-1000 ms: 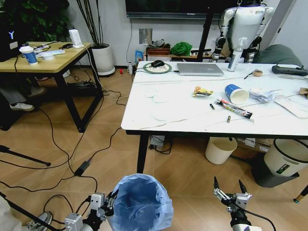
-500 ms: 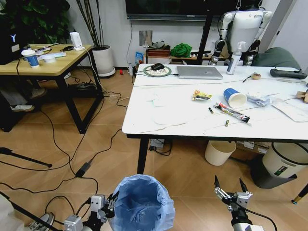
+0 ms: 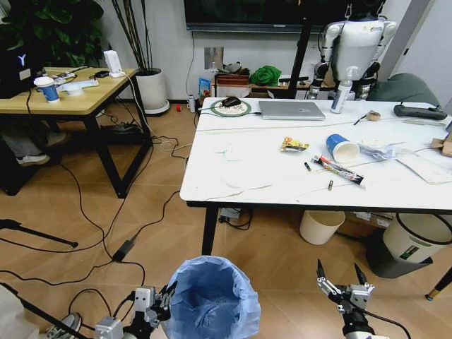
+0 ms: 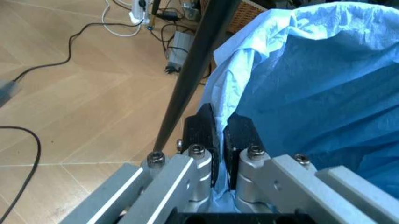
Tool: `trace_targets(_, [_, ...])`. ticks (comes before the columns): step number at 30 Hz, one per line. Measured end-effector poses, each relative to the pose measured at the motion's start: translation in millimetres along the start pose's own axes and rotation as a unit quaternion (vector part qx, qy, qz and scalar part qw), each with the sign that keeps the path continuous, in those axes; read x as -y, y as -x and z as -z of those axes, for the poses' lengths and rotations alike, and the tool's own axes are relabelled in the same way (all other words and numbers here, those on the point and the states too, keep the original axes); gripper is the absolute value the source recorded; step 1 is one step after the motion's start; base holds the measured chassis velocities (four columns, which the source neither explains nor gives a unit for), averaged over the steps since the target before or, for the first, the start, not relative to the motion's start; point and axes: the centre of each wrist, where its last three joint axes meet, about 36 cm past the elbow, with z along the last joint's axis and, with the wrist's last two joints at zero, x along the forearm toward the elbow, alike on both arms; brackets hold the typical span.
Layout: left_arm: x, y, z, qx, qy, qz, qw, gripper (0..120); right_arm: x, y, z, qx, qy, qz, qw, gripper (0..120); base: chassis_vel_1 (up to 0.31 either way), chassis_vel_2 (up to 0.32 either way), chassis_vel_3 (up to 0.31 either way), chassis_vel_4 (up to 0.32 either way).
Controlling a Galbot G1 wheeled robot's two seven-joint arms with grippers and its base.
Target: Pick up the trash bin and place the trash from the table into it.
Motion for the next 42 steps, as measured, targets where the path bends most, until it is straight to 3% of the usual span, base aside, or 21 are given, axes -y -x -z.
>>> trace_targets(42, [3.4,1.8,5.2,0.013,-0.010,-0.001,0.9999,0,-1.2,-3.2,9.8,0.007,-0.004,0.001,1.000,100,0.000,0.000,0.000,0.000])
